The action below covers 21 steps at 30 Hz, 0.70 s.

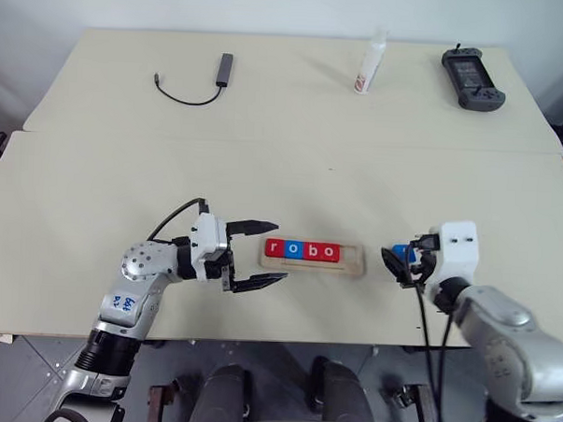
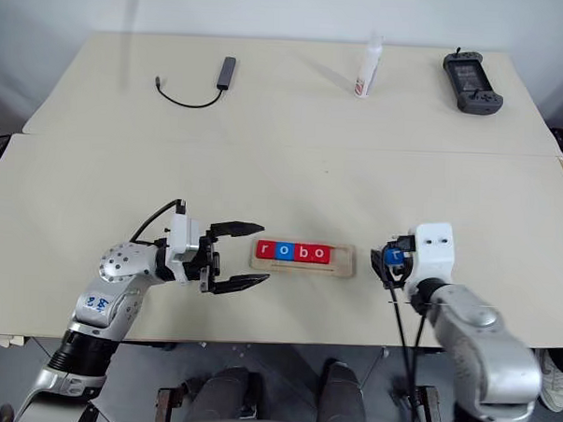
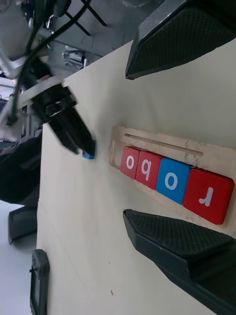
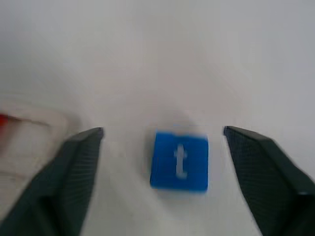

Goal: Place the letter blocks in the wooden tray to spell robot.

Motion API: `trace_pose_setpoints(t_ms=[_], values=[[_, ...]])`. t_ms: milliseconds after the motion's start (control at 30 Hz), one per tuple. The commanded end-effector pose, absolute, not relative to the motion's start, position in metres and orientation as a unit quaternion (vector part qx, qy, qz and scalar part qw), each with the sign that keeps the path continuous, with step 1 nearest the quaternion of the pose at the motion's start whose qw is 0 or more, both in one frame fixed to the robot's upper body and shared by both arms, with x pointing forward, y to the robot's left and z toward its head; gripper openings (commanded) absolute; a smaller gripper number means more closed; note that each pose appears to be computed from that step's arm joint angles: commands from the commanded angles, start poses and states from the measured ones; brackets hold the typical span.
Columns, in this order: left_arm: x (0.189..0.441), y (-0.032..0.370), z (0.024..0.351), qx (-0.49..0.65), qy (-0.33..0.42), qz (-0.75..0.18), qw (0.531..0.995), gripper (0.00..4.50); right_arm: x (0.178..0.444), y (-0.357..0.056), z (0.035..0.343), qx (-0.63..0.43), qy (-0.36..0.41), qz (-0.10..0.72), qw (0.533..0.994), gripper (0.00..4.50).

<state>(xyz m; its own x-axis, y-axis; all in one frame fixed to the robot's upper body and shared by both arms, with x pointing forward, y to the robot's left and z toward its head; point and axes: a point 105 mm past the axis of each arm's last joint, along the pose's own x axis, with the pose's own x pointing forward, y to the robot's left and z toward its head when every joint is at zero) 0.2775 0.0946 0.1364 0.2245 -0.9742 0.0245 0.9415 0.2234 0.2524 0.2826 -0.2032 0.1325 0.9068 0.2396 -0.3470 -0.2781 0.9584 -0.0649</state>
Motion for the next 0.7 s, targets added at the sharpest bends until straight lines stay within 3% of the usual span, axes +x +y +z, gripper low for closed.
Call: trace_pose_setpoints(t_ms=[33, 200, 300, 533, 633, 700], values=[[0.279, 0.103, 0.142, 0.106, -0.102, -0.605, 0.782, 4.5, 0.279, -0.208, 0.152, -0.117, 0.159, 0.249, 0.948, 4.47], [0.277, 0.108, 0.143, 0.111, -0.103, -0.599, 0.786, 4.5, 0.279, -0.221, 0.152, -0.262, 0.169, 0.418, 0.853, 4.47], [0.275, 0.11, 0.143, 0.114, -0.103, -0.595, 0.789, 4.5, 0.286, -0.237, 0.14, -0.303, 0.198, 0.47, 0.805, 4.47], [0.272, 0.112, 0.144, 0.119, -0.103, -0.584, 0.797, 4.5, 0.323, -0.247, 0.124, -0.33, 0.206, 0.493, 0.778, 4.47], [0.271, 0.111, 0.145, 0.121, -0.103, -0.582, 0.798, 4.5, 0.326, -0.245, 0.113, -0.335, 0.221, 0.508, 0.762, 4.47], [0.272, 0.112, 0.146, 0.124, -0.102, -0.577, 0.8, 4.5, 0.324, -0.243, 0.109, -0.332, 0.23, 0.52, 0.752, 3.86]])
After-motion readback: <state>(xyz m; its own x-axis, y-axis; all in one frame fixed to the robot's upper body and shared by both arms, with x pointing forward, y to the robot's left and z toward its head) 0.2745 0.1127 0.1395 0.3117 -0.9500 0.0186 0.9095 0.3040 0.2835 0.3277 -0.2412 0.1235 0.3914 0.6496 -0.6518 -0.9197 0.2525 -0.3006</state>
